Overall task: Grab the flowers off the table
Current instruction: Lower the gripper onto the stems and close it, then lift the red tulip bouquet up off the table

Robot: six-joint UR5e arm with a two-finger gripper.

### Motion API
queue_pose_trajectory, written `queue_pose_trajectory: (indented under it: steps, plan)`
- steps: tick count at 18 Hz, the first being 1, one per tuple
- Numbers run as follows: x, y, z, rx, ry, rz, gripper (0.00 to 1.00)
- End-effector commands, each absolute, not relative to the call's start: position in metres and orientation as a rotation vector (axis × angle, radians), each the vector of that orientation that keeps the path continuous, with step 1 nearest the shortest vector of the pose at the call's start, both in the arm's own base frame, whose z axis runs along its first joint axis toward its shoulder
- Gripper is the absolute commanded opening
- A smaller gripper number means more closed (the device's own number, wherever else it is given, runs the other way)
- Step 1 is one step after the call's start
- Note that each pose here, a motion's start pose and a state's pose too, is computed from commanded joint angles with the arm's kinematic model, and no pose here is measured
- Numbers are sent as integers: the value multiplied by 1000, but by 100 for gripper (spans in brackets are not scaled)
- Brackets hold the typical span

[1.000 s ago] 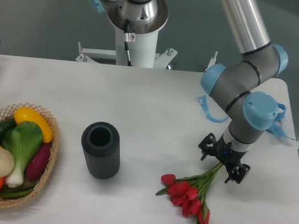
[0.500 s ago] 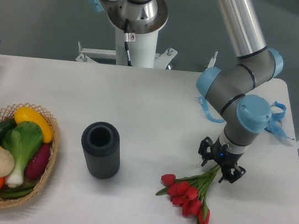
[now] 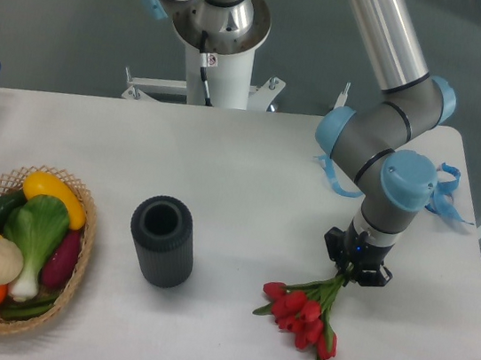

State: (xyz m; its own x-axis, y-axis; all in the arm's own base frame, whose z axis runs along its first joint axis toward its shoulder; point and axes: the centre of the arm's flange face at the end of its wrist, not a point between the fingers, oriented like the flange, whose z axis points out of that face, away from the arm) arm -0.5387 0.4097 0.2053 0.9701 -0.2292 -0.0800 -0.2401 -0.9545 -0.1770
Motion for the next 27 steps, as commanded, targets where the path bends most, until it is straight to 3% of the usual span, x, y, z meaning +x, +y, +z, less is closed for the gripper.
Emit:
queue_pose_trajectory:
  steps: [3, 7, 14, 19, 27]
  plan:
    - [-537, 408, 237, -2909, 352, 150, 6]
    - [-523, 409, 311, -2784, 265, 230, 6]
    - [-490, 408, 419, -2349, 132, 119, 6]
    - [-475, 402, 439, -2160, 119, 3, 6]
    - [-483, 387, 446, -2083, 97, -24, 6]
